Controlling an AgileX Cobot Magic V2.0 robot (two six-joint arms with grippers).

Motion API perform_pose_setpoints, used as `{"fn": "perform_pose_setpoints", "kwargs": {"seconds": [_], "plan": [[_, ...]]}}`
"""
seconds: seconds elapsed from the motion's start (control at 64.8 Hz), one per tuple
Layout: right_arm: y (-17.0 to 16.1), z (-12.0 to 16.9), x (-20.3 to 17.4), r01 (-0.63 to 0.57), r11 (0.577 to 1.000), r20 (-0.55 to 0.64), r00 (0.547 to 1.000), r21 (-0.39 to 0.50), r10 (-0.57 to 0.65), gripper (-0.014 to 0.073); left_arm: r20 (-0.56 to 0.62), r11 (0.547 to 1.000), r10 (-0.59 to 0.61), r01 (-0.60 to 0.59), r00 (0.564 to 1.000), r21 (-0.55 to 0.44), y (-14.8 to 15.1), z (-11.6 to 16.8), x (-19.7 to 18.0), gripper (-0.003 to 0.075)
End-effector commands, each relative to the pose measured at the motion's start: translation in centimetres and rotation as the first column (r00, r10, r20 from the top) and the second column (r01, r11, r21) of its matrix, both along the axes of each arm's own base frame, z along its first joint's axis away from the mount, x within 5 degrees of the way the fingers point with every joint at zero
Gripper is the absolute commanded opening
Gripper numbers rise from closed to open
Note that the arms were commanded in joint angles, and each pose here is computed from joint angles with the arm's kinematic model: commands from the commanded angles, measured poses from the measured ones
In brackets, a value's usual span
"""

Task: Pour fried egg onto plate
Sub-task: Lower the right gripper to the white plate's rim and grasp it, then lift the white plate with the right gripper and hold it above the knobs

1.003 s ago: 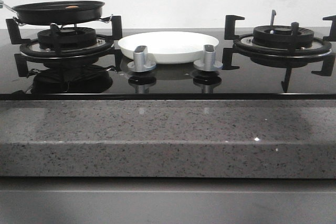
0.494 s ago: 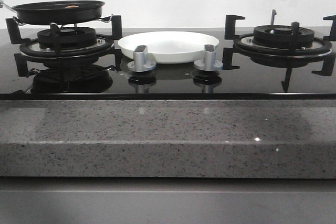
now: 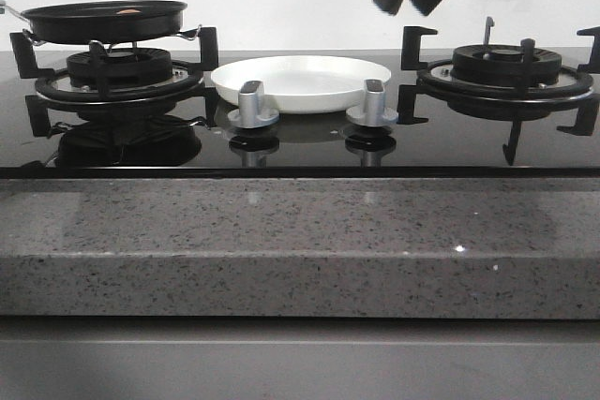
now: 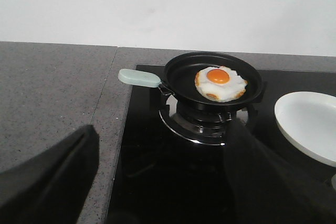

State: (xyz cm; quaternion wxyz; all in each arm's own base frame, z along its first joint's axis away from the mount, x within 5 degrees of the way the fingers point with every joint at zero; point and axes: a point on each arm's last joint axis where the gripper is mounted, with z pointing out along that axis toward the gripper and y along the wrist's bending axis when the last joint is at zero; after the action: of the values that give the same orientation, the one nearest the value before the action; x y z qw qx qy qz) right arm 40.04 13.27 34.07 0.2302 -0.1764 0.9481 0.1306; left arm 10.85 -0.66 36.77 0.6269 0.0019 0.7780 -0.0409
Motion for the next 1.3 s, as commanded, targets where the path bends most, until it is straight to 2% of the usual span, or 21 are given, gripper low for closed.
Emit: {"fn": "perform_pose_setpoints", "kwargs": {"seconds": [0.0, 0.339, 0.617, 0.787, 1.049, 1.157, 1.28], "plan": [[0.0, 2.3, 0.4, 0.003, 1.000, 0.063, 0.998, 0.018, -0.004, 0.0371, 0.107, 1.000, 0.004, -0.002, 0.994, -0.016, 0.0, 1.7, 0.1, 0.0502], [-0.8, -0.6, 4.4, 0.048, 0.999, -0.034, 0.998, 0.018, -0.048, 0.0371, 0.107, 1.000, 0.004, -0.002, 0.994, -0.016, 0.0, 1.7, 0.1, 0.0503], [-0.6, -2.8, 5.6, 0.051, 0.998, -0.080, 0.996, 0.030, -0.049, 0.0365, 0.109, 1.000, 0.004, -0.002, 0.994, -0.016, 0.0, 1.8, 0.1, 0.0502], [-0.4, -3.1, 5.7, 0.049, 0.998, -0.088, 0.995, 0.048, -0.045, 0.0252, 0.109, 1.000, 0.004, -0.002, 0.994, -0.016, 0.0, 1.8, 0.1, 0.0502], [-0.4, -2.9, 5.9, 0.056, 0.997, -0.060, 0.997, 0.062, -0.053, 0.0000, 0.109, 1.000, 0.004, -0.002, 0.994, -0.016, 0.0, 1.8, 0.1, 0.0503], [-0.4, -2.4, 5.8, 0.057, 0.996, -0.045, 0.998, 0.073, -0.053, -0.0061, 0.109, 1.000, 0.004, -0.002, 0.994, -0.016, 0.0, 1.8, 0.1, 0.0503], [-0.4, -0.9, 5.2, 0.056, 0.994, -0.011, 0.998, 0.092, -0.056, -0.0068, 0.109, 1.000, 0.004, -0.002, 0.994, -0.016, 0.0, 1.8, 0.1, 0.0503]]}}
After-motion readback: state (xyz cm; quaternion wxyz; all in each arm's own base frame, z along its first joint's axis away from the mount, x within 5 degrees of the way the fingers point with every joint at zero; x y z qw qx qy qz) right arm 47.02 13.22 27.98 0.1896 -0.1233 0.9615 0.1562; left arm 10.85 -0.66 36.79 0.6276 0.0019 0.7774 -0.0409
